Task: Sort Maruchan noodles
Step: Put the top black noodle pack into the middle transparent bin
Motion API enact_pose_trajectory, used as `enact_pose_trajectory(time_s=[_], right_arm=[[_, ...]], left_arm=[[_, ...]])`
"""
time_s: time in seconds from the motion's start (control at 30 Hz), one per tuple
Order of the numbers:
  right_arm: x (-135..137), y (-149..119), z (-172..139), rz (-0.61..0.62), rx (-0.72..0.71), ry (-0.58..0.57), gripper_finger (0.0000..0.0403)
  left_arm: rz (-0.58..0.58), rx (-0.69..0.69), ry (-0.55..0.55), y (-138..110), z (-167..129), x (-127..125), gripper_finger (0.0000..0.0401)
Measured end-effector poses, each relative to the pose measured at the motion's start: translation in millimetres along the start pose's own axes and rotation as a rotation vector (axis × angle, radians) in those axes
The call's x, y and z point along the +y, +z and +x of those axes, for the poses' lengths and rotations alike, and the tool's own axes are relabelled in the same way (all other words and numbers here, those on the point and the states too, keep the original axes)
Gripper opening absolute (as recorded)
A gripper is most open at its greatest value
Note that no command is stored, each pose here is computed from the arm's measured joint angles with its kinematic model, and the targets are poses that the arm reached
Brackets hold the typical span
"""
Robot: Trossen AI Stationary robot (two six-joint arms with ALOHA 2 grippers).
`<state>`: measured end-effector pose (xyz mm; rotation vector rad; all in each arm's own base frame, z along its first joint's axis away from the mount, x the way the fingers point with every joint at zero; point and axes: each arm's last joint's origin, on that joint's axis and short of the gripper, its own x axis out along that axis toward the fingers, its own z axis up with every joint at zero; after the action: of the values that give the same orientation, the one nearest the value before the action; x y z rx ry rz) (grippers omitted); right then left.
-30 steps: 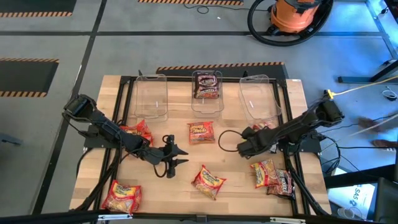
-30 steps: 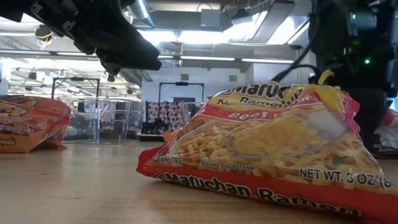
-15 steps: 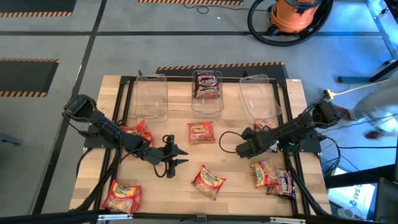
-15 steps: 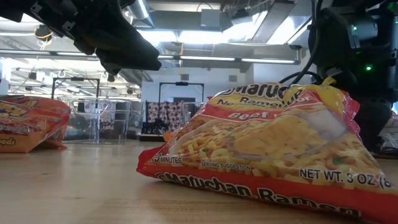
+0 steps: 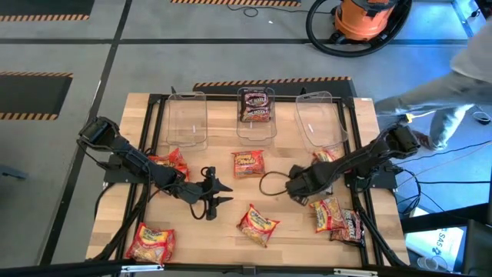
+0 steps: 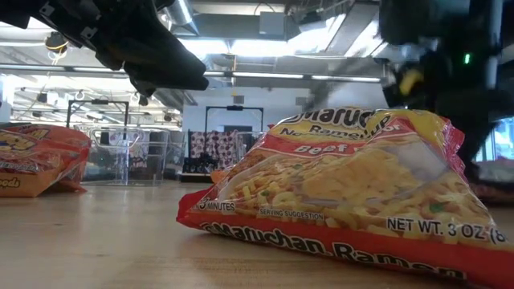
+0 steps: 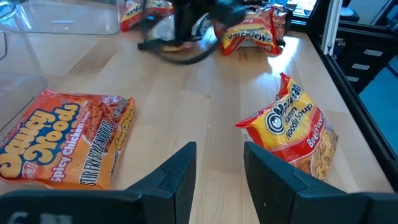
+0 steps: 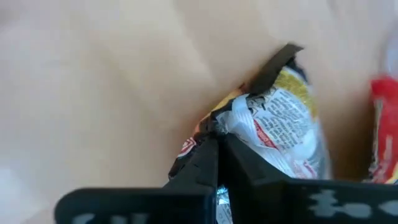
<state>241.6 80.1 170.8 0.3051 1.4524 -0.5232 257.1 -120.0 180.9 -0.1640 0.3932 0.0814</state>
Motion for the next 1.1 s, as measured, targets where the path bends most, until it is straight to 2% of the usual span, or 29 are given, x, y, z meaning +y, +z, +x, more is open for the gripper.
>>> enact_pose_trajectory(time_s=[0.17, 0.5, 0.63, 0.73, 0.87, 0.93, 1.03, 1.1], right_arm=[[18.4, 16.8, -26.5, -0.113, -0.139, 0.161, 0.0], [46.2, 41.3, -50.5, -0.339, -0.405, 0.459, 0.0], [49.5, 49.7, -56.0, -0.38, -0.498, 0.514, 0.0], [47.7, 53.6, -56.5, -0.398, -0.531, 0.498, 0.0], [45.3, 51.2, -53.7, -0.391, -0.507, 0.45, 0.0001], [40.5, 46.0, -53.2, -0.355, -0.429, 0.443, 0.0007], [33.9, 30.9, -58.0, -0.308, -0.295, 0.444, 0.0032], [30.5, 15.5, -60.6, -0.282, -0.215, 0.395, 0.006]], left_arm=[[-0.003, -0.006, -0.002, 0.6, 0.0, -0.3, 0.0128], [-0.013, -0.05, -0.007, 5.0, -0.2, -1.6, 0.0128], [-0.011, -0.091, 0.039, 8.5, 0.4, 0.4, 0.0128], [-0.008, -0.1, 0.057, 10.6, 2.4, 4.5, 0.0135], [-0.014, -0.09, 0.048, 11.0, 7.0, 9.2, 0.0158], [-0.01, -0.072, 0.038, 8.7, 9.8, 10.4, 0.0173], [-0.006, -0.056, 0.029, 8.0, 18.4, 10.8, 0.0192], [0.012, -0.043, 0.014, 11.0, 28.0, 9.6, 0.0201]])
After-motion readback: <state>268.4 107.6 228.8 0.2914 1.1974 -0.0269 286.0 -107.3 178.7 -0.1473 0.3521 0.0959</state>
